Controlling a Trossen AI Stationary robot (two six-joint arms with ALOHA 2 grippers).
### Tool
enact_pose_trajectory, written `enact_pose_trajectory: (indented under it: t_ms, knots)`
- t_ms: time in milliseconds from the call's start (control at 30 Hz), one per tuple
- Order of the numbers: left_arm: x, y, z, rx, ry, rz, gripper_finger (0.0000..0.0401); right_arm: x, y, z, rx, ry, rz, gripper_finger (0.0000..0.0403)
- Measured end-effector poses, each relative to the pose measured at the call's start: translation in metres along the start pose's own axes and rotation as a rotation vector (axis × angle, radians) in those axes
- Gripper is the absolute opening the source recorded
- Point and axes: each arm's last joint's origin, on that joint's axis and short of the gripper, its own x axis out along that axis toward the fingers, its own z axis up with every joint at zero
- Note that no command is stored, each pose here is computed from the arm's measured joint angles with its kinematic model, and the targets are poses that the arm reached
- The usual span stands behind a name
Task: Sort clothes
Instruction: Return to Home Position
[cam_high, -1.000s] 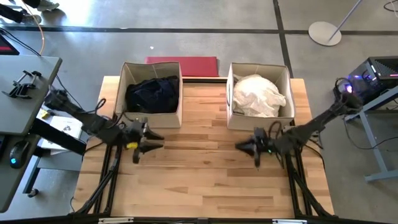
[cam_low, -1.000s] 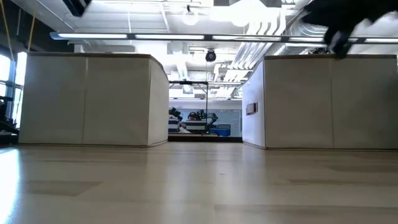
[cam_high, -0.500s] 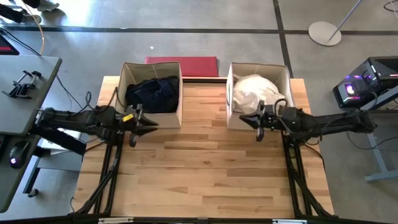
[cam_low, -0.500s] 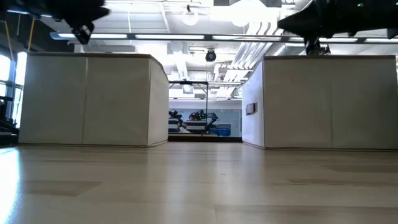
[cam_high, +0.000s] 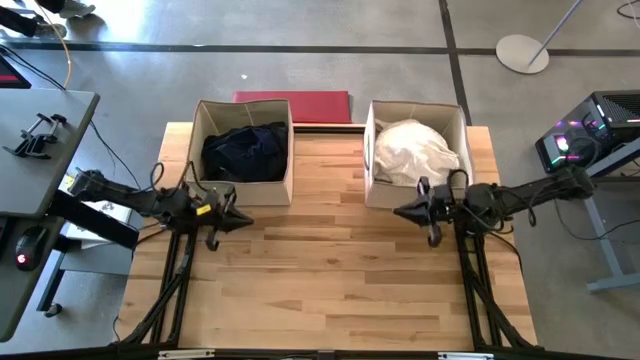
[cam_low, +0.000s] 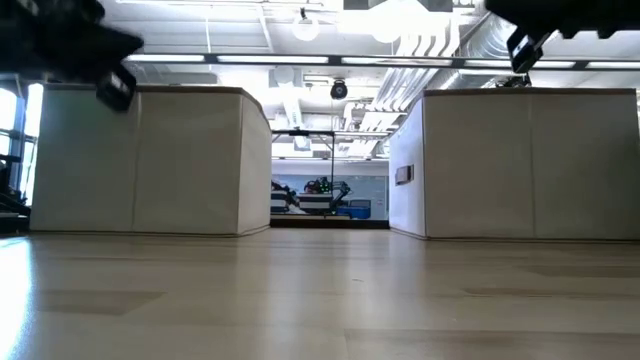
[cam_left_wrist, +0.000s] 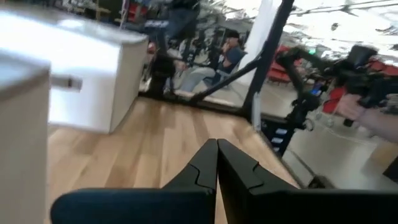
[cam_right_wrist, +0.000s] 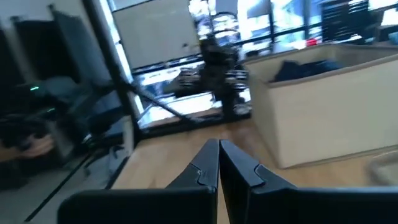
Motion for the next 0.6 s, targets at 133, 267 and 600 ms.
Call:
enact_pose_trajectory:
  t_ms: [133,267,600]
  knots:
    - [0.0,0.007,-0.012,-0.001,0.003,0.027,0.0,-0.004,0.005,-0.023,0.013,-0.012,0.042,0.0]
    - [-0.001,0.013,-0.013,0.048,-0.008,0.069,0.0,-0.018,-0.003,-0.061,0.058,-0.14,0.102,0.0]
    - [-0.006,0.027,-0.004,0.122,-0.056,0.056,0.0,-0.019,-0.023,-0.062,0.051,-0.083,0.104,0.0]
